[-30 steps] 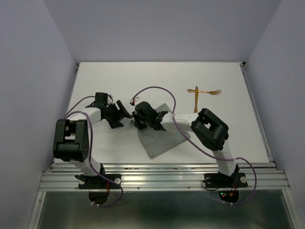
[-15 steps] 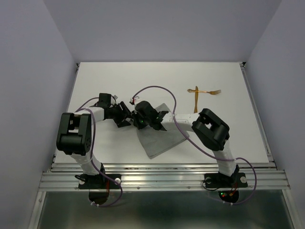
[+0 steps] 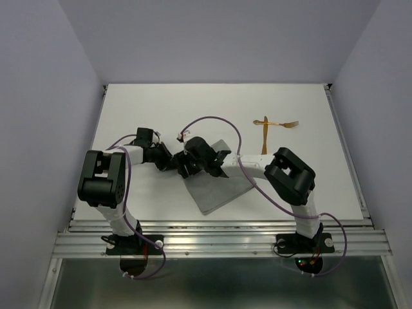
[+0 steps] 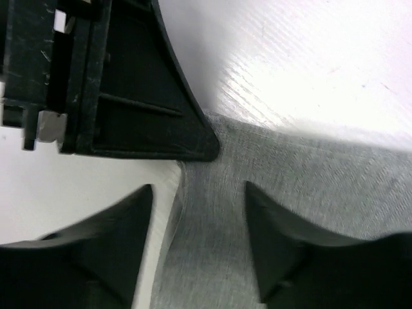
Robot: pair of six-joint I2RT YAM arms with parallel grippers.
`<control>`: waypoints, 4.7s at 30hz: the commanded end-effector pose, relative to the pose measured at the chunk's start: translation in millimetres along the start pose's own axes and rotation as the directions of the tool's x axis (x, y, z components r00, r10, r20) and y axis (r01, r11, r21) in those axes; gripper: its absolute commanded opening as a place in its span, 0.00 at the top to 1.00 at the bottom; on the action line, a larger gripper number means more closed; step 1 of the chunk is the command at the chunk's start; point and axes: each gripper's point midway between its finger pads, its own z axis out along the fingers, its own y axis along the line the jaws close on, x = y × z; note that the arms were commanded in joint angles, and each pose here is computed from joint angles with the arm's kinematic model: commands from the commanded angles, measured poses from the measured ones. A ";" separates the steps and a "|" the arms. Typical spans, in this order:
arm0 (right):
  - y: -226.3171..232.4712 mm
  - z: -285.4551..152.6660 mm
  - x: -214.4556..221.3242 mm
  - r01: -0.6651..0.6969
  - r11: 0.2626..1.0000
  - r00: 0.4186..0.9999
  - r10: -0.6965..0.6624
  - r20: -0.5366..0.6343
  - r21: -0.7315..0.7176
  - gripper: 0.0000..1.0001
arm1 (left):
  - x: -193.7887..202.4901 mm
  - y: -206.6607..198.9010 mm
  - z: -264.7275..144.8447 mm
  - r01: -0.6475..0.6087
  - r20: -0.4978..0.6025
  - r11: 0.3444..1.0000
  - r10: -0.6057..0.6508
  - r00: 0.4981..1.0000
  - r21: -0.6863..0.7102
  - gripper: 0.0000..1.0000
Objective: Fold the napkin into a case and place the utensils inside
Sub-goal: Pass from the right arm to the left, then pass from the left arm to the right, then fold the lower triangle-folded napkin at the center of the board.
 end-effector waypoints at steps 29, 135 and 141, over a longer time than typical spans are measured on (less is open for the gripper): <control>11.5 -1.2 -29.3 0.292 0.878 0.923 -0.363 0.128 0.380 0.18 | -2.0 -11.5 -31.3 0.084 0.067 0.995 -0.080 0.995 -0.058 1.00; 13.1 -18.6 13.1 -0.670 0.616 0.738 0.489 -0.465 -0.414 0.99 | 26.7 -41.4 -40.4 -0.290 0.042 0.957 0.289 0.956 0.027 0.69; 13.9 -16.8 15.7 -0.676 0.609 0.731 0.485 -0.479 -0.415 0.99 | 26.0 -44.7 -25.4 -0.303 0.020 0.953 0.302 0.953 0.010 0.70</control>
